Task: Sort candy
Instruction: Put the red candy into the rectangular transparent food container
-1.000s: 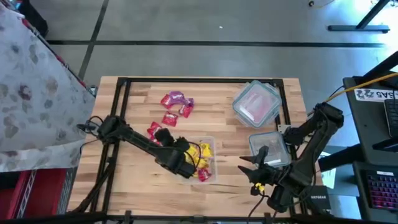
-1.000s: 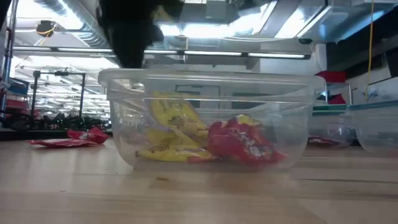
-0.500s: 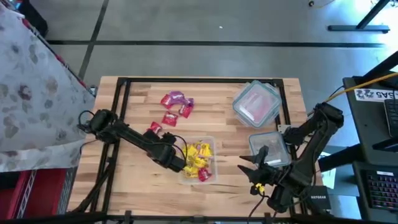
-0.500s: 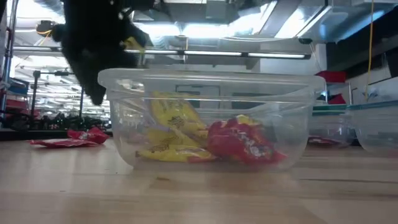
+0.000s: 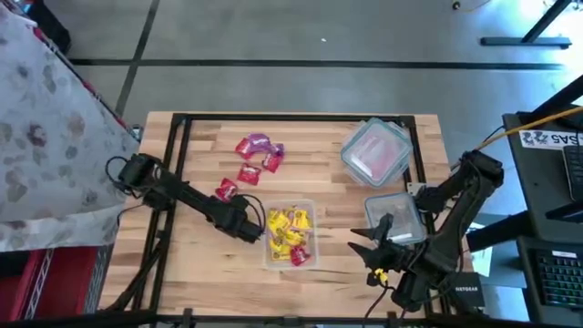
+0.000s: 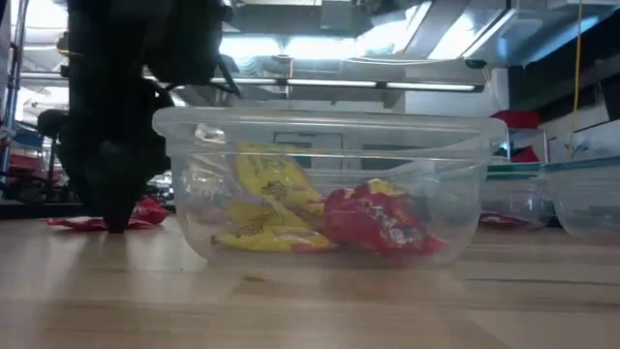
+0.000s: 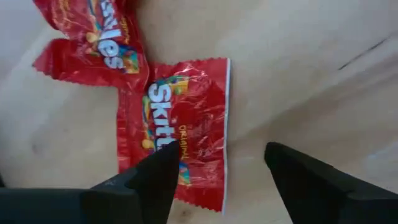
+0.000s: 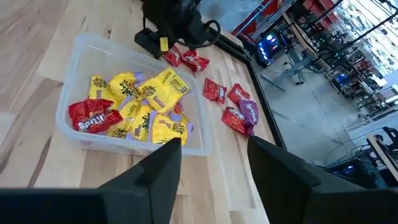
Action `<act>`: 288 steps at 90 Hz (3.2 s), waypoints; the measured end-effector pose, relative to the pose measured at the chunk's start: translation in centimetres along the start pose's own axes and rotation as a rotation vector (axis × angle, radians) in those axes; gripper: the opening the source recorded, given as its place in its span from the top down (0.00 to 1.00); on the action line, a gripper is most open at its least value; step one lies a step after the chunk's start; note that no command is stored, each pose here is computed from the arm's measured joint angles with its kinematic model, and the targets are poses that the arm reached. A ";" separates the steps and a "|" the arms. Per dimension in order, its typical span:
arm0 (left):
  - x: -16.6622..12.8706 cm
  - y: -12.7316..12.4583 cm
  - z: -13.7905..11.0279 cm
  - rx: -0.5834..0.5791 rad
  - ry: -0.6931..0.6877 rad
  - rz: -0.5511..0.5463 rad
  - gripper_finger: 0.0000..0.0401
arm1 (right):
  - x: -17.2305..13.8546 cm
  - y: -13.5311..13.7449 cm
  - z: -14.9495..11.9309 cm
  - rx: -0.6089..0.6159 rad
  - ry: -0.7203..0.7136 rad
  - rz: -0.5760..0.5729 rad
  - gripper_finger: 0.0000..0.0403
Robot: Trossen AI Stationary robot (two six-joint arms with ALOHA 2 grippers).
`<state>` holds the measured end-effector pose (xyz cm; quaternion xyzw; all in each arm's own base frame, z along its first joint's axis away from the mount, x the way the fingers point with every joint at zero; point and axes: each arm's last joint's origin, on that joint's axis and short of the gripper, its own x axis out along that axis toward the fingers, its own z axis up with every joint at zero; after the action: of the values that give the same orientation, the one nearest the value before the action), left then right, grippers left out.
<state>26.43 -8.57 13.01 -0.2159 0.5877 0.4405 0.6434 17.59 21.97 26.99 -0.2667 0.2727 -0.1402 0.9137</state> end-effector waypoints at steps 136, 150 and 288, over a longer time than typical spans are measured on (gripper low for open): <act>-16.5 -10.4 -1.0 0.441 -0.663 -0.395 1.00 | 0.0 0.0 0.2 -0.001 -0.028 -0.027 0.57; -13.5 -12.3 -2.0 0.520 -0.530 -0.382 1.00 | 0.0 0.0 0.2 -0.001 -0.027 -0.026 0.57; -1.9 1.7 7.0 0.027 -0.035 0.280 0.48 | 0.0 0.1 0.0 -0.015 0.010 0.017 0.57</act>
<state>29.18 -2.72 16.76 -0.1154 0.6065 0.5216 0.5889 17.60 22.02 26.92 -0.2705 0.2803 -0.1319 0.9115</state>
